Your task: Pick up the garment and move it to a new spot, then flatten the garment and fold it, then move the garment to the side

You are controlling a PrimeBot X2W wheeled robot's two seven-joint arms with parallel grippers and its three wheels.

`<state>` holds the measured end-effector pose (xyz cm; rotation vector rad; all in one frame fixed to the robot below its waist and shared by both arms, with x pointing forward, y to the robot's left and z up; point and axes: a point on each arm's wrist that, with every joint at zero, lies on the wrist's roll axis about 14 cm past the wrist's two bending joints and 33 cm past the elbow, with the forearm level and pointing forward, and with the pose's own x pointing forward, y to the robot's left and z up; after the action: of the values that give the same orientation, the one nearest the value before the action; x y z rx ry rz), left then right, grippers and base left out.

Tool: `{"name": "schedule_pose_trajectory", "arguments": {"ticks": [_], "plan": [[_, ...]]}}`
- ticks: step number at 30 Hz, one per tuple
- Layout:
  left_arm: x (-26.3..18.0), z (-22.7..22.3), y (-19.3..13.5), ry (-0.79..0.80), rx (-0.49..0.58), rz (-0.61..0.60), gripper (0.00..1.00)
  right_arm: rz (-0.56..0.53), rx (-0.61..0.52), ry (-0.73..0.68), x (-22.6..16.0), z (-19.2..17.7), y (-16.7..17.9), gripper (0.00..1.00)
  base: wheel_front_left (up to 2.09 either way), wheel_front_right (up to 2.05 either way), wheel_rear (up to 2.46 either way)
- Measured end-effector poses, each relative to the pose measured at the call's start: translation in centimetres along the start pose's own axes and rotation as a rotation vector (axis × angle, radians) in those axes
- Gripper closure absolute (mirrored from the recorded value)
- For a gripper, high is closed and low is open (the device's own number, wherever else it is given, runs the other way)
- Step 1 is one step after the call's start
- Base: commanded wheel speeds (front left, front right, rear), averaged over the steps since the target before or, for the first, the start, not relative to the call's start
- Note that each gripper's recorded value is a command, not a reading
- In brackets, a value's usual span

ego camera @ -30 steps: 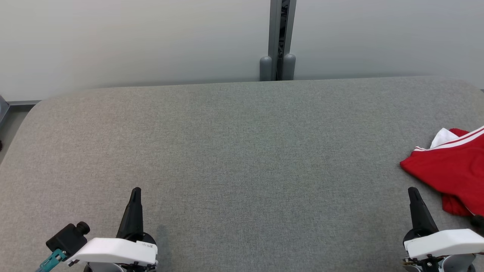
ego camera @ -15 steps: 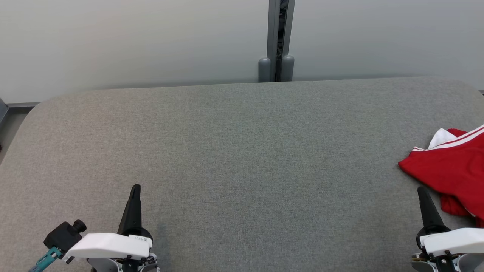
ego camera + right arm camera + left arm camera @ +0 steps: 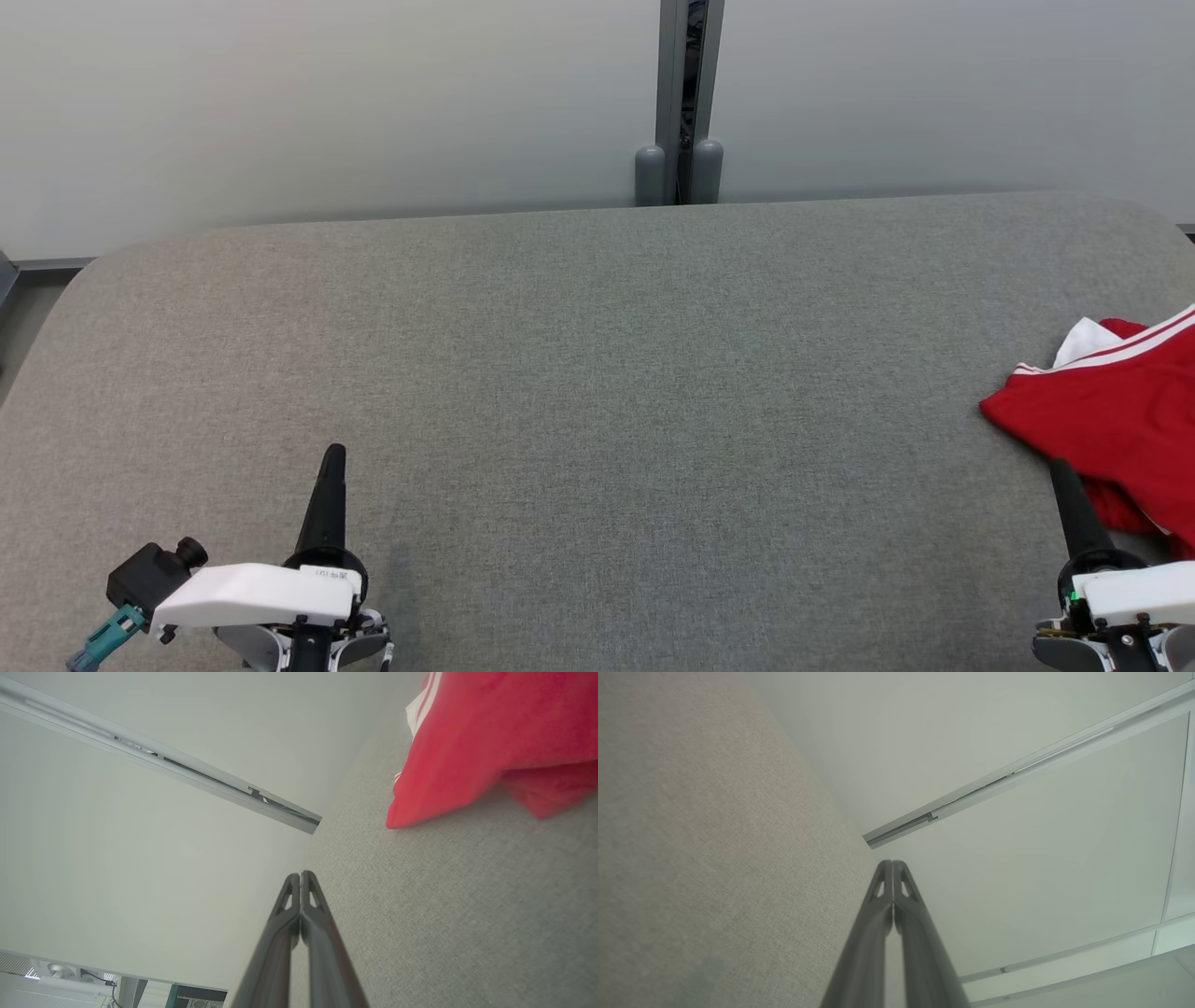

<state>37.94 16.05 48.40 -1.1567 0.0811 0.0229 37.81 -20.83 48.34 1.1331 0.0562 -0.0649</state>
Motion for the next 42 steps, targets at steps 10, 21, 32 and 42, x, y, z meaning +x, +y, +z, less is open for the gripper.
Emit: {"name": "schedule_pose_trajectory", "arguments": {"ticks": [10,21,32,42], "plan": [[0.4,0.0,-0.4,0.008,-0.088,-0.012,1.0,0.004,0.094,-0.009,-0.1,0.8,0.0,1.0,0.0,0.0,0.0],[0.8,0.1,-1.0,0.014,-0.184,-0.028,1.0,0.012,0.2,-0.026,-0.2,1.7,0.0,1.0,0.0,0.0,0.0],[1.0,0.2,-1.4,0.02,-0.264,-0.041,1.0,0.024,0.283,-0.037,-0.4,2.5,0.1,1.0,0.0,0.0,0.0],[1.2,0.2,-1.8,0.026,-0.325,-0.053,1.0,0.037,0.348,-0.045,-0.5,3.1,0.2,1.0,0.0,0.0,0.0]]}}
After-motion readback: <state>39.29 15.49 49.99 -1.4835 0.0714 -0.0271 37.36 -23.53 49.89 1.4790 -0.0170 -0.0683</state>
